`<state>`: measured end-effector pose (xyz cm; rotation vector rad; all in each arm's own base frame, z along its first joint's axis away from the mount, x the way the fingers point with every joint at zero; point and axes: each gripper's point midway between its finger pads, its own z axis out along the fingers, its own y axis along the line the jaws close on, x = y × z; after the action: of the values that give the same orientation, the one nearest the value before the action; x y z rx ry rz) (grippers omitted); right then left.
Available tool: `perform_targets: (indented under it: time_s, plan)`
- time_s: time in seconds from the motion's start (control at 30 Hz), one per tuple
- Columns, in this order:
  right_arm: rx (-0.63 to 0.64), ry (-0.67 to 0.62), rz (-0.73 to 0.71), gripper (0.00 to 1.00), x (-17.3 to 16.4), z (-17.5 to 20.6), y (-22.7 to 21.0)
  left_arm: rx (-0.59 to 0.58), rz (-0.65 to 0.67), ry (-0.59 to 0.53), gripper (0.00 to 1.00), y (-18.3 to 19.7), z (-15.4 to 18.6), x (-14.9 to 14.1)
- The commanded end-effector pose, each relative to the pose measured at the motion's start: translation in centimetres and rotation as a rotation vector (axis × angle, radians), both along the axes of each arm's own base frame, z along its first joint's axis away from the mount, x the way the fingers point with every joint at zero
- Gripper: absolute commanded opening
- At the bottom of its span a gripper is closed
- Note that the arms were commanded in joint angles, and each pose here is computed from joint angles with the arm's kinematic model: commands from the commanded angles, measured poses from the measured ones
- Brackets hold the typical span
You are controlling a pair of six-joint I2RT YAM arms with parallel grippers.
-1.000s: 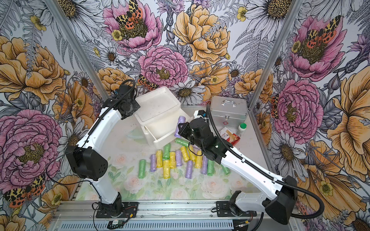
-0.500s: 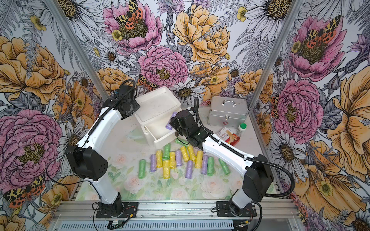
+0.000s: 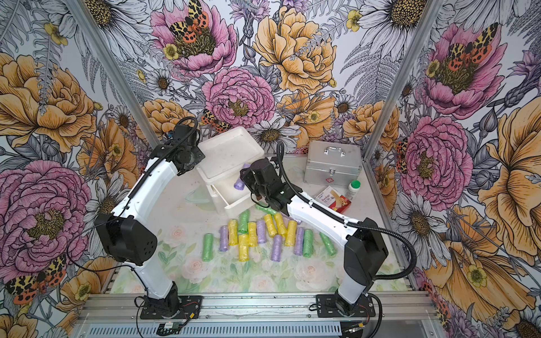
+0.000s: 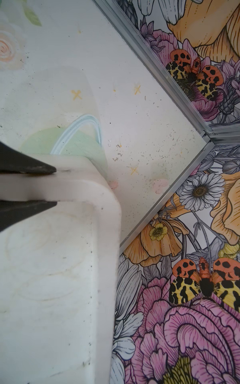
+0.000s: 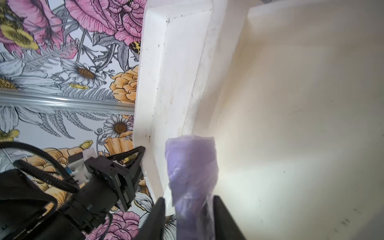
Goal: Sort the rolls of trash bags by color and place them into the drawer
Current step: Place the roll of trash bags in the drawer.
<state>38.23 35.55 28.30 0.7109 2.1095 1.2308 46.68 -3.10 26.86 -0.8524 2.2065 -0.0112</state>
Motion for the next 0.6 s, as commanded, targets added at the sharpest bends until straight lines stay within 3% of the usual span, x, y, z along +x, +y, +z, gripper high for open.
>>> perform_targets:
  time_s: [0.0, 0.13, 0.3, 0.57]
  plan:
    - [0.027, -0.016, 0.021, 0.64, 0.0, 1.0, 1.0, -0.039, 0.025, 0.099, 0.0, -0.2, -1.9, -2.6]
    - [0.014, -0.059, 0.055, 0.68, -0.4, 2.3, 0.9, -0.04, 0.021, 0.1, 0.0, -0.4, -1.9, -2.6]
    - [-0.111, -0.203, 0.252, 0.68, -2.9, 4.7, 0.2, -0.038, 0.0, 0.097, 0.0, -1.3, -1.8, -2.6]
    - [-0.532, -0.13, 0.317, 0.68, -6.1, -3.7, -9.7, -0.025, -0.036, 0.098, 0.0, -2.4, -1.8, -2.0]
